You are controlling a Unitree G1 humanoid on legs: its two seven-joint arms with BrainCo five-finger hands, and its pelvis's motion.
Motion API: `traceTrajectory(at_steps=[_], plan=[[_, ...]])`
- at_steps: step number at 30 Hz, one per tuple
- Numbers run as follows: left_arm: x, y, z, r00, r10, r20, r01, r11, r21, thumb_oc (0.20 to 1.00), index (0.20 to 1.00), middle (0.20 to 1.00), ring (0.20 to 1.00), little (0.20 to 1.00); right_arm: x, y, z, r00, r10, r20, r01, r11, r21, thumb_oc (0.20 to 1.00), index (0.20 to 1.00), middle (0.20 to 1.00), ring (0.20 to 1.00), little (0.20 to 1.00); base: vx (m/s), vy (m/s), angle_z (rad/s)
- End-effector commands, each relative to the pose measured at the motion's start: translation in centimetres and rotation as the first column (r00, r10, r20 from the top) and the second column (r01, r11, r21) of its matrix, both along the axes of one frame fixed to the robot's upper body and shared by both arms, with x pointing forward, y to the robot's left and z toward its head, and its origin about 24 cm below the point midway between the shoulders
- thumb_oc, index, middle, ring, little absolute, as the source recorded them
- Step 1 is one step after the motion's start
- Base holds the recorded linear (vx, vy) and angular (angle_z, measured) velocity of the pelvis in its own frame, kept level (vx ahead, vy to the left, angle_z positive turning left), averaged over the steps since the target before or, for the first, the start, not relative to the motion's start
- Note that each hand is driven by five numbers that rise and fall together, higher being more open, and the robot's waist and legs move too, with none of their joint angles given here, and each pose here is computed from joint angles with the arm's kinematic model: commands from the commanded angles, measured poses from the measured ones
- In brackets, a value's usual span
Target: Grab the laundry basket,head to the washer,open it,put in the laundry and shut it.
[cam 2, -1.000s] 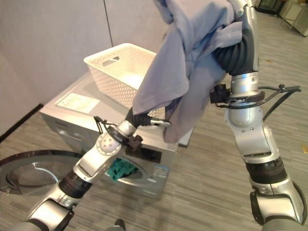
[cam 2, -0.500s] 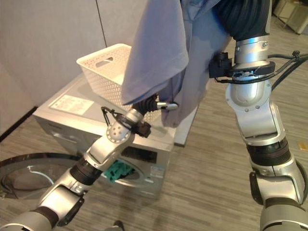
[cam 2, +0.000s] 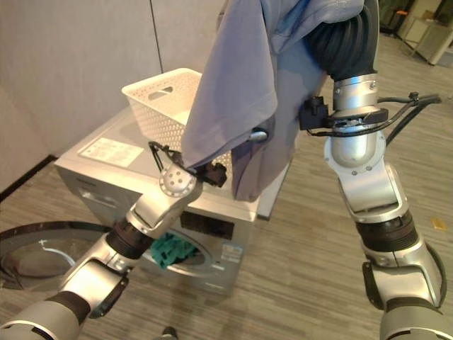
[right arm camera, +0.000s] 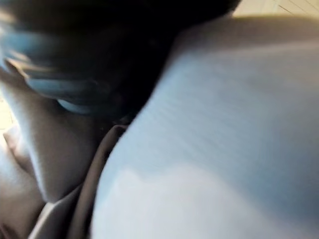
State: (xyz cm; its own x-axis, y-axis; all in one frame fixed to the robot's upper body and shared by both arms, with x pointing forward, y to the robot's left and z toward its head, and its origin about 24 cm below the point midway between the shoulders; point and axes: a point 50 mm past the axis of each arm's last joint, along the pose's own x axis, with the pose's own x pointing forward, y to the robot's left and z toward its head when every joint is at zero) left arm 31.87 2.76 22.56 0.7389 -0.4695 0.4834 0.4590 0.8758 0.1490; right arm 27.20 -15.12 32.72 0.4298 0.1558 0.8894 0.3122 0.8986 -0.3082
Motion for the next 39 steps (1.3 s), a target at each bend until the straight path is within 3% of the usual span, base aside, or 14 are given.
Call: traceTrajectory(at_steps=[1,15,26,28,34,35,36,39], plan=[[-0.3,-2.3,2.3,0.997,-0.053,0.064,0.057,0.996,-0.063,1.0,1.0,1.0,1.0,1.0,-0.9,0.1,0.6,0.997,0.064,0.053,-0.066,0.997,0.038,0.2,0.2,0.2,0.2,0.2,0.0,0.0,0.0],[-0.7,-2.3,2.0,0.994,-0.106,-0.033,0.099,0.981,-0.168,1.0,1.0,1.0,1.0,1.0,0.2,3.1,-3.9,0.953,0.25,-0.172,-0.239,0.968,0.082,0.2,0.2,0.2,0.2,0.2,0.0,0.003,0.0],[-0.7,-0.6,1.3,0.999,-0.043,-0.015,0.039,0.981,-0.192,1.0,1.0,1.0,1.0,1.0,-0.2,4.7,-6.2,0.883,0.384,-0.269,-0.375,0.923,0.086,0.2,0.2,0.2,0.2,0.2,0.01,0.002,0.02],[-0.7,-0.3,1.3,0.999,-0.037,-0.01,0.034,0.98,-0.197,0.2,0.2,0.2,0.2,0.2,-0.4,5.1,-6.4,0.871,0.409,-0.273,-0.4,0.912,0.089,0.2,0.2,0.2,0.2,0.2,0.0,0.0,0.0],[-0.9,0.6,1.3,1.0,0.011,0.023,-0.005,0.974,-0.226,0.2,0.2,0.2,0.2,0.2,-0.8,6.0,-7.7,0.795,0.504,-0.337,-0.497,0.86,0.114,0.2,0.2,0.2,0.2,0.2,0.0,0.003,-0.01],[-0.8,0.8,1.2,0.999,0.031,0.025,-0.025,0.973,-0.229,0.2,0.2,0.2,0.2,0.2,-0.8,6.0,-7.8,0.783,0.511,-0.354,-0.511,0.853,0.103,0.777,0.777,0.777,0.777,0.777,0.0,0.017,-0.06],[-0.8,0.9,1.2,0.999,0.032,0.024,-0.025,0.973,-0.229,0.2,0.2,0.2,0.2,0.2,-0.8,6.0,-7.8,0.783,0.512,-0.354,-0.511,0.853,0.102,1.0,1.0,1.0,1.0,1.0,0.0,0.02,-0.09],[-0.6,1.4,1.1,0.998,0.057,0.033,-0.048,0.972,-0.229,0.2,0.2,0.2,0.2,0.2,-1.1,5.6,-8.2,0.73,0.547,-0.41,-0.571,0.818,0.075,1.0,1.0,1.0,1.0,1.0,0.01,0.018,-0.11]])
